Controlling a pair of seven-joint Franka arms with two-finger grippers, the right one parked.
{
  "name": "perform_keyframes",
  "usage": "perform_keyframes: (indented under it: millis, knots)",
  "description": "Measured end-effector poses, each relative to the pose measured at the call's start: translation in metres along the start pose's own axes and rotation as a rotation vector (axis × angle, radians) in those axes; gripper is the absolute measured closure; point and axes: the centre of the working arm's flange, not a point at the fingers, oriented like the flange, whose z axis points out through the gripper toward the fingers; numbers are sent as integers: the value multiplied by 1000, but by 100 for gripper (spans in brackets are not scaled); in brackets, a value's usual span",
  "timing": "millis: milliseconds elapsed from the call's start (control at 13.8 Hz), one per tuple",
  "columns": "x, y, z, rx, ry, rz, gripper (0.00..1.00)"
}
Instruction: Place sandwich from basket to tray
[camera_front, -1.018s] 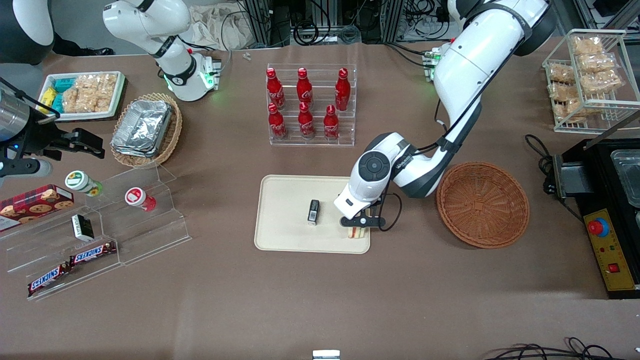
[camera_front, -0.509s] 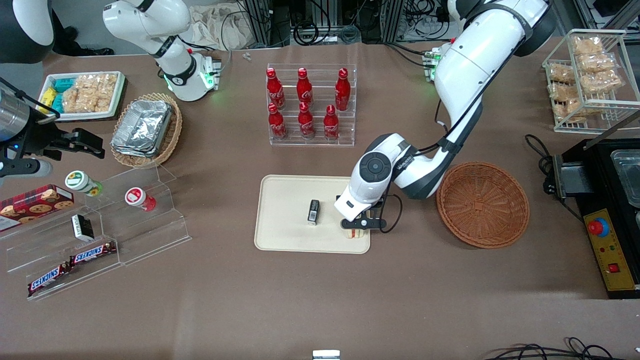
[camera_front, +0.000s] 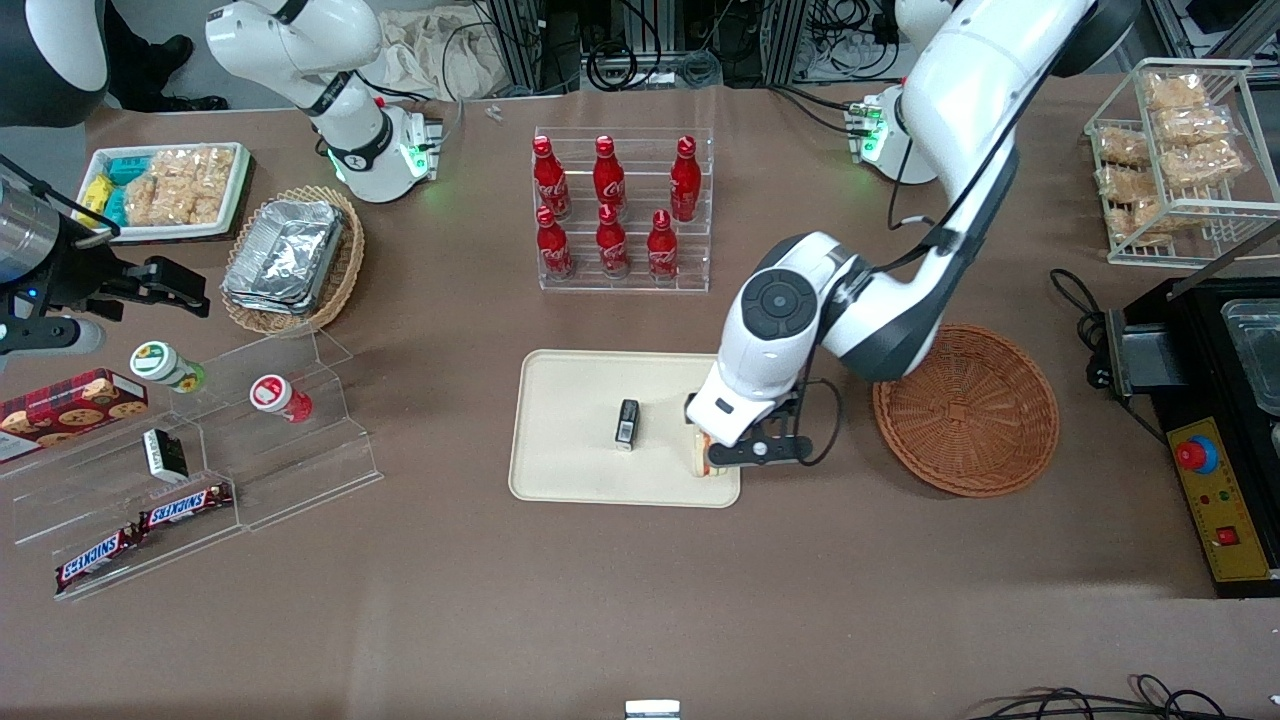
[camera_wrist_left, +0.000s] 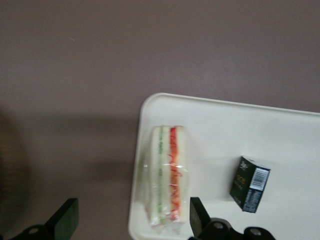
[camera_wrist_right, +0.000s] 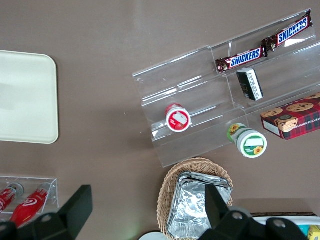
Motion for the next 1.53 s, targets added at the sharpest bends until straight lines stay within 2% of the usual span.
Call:
perform_keyframes:
  millis: [218,436,582,727,1018,1309,1527]
  knots:
    - [15,-26,-46,28,2,11,0]
    - [25,-73,-79,53,-74,50,0]
    - [31,-109,-104,66,-101,41,0]
    - [36,-141,-129,55,-107,35,0]
    - [45,-202,-162,60,-115,41,0]
    - [56,-278,-194,26,-100,24,0]
    - [53,-329,-212,-4,-118,35,0]
